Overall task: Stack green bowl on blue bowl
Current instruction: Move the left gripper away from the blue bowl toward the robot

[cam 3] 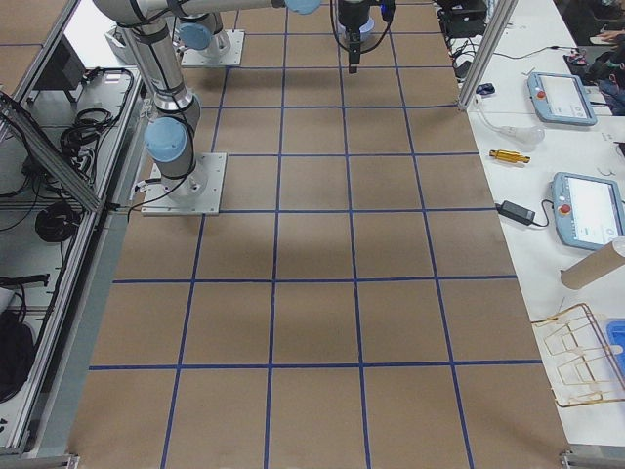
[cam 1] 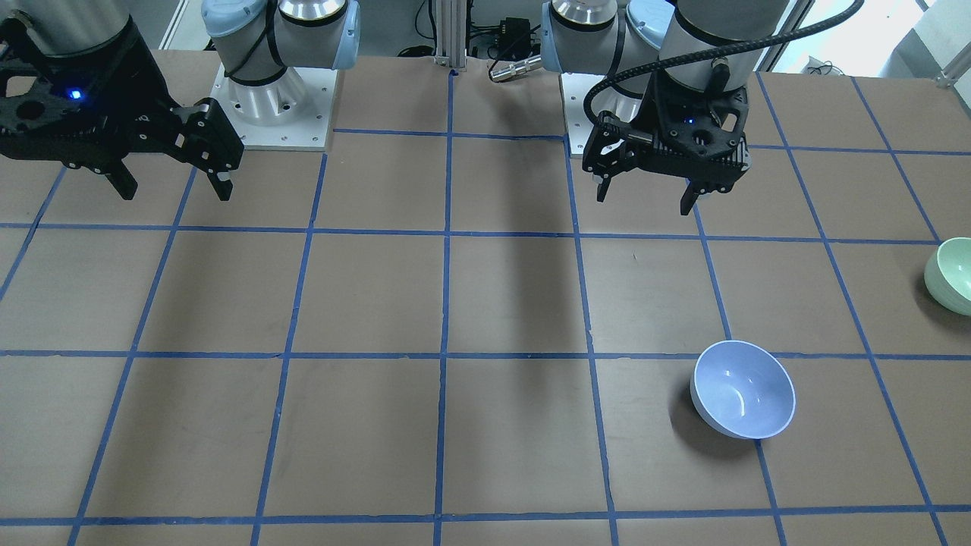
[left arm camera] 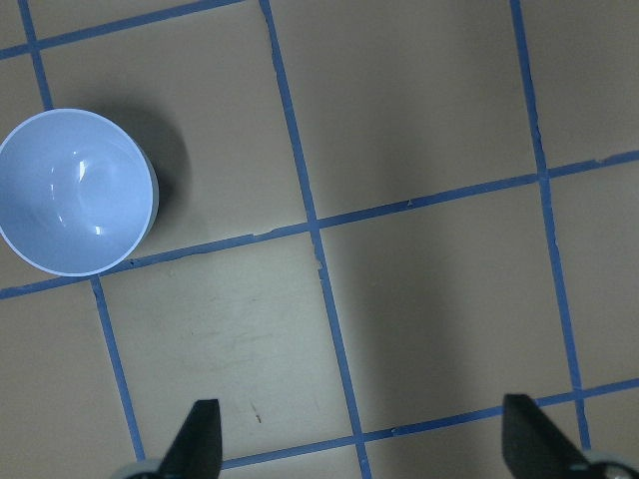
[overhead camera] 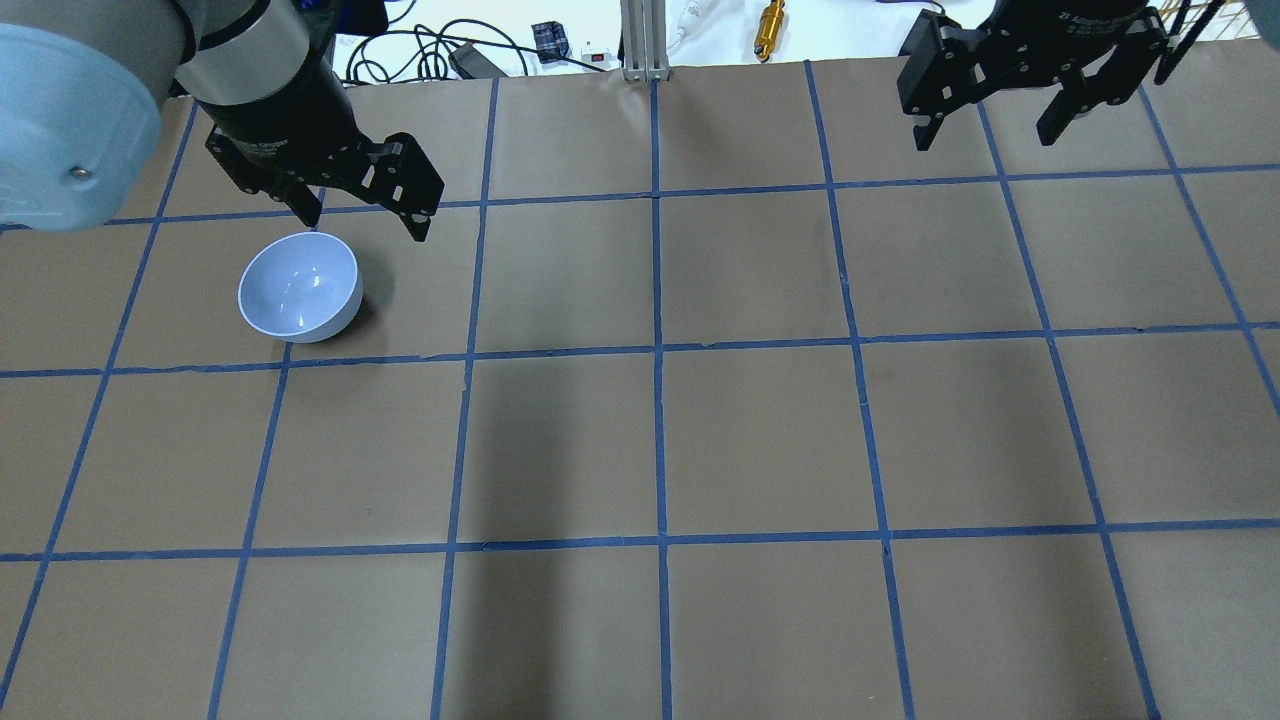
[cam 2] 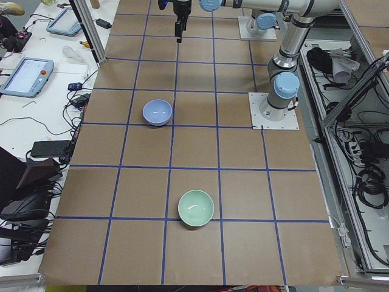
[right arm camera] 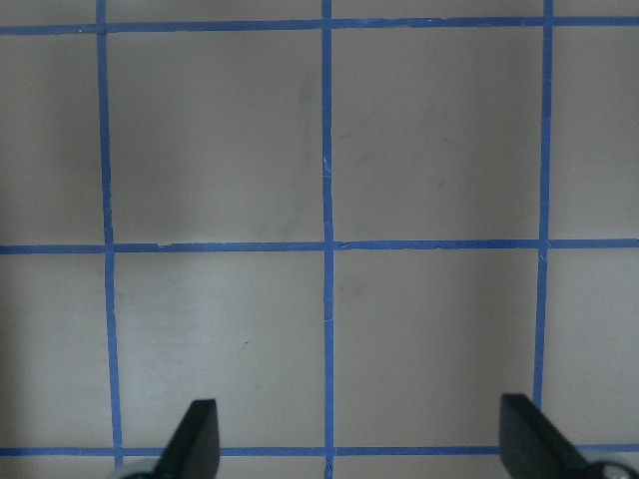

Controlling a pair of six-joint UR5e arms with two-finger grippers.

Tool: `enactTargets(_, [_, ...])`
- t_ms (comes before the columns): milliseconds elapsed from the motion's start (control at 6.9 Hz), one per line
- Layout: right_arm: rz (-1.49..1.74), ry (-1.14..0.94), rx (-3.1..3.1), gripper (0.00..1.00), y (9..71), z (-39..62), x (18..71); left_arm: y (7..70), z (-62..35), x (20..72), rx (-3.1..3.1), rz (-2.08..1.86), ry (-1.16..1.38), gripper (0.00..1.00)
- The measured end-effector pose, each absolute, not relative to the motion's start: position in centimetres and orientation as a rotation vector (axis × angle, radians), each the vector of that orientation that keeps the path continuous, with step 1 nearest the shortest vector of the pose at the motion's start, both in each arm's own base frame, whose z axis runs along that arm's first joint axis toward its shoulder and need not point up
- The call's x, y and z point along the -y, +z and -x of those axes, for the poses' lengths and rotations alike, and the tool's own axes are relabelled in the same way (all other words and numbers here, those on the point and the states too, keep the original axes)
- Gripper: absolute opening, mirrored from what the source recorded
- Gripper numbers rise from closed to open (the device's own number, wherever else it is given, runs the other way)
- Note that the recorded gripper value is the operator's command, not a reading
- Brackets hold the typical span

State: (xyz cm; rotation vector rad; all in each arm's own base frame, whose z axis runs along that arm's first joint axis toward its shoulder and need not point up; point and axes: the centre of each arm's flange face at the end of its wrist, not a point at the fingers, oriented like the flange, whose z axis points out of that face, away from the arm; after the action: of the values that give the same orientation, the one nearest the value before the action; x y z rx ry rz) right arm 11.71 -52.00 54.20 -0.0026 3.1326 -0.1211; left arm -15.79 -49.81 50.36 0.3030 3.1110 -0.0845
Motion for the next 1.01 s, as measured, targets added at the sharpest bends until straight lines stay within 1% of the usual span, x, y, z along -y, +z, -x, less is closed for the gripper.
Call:
enactTargets(580, [0.003, -0.12, -3.131, 1.0, 54.2, -11.7, 52.0, 50.3, 15.2, 50.0, -3.112, -0.291, -0.085, 1.0])
enactTargets(1014, [0.003, -0.12, -3.132, 1.0, 54.2, -11.7, 52.0, 50.3, 11.5, 50.5, -3.102, -0.336, -0.056, 1.0])
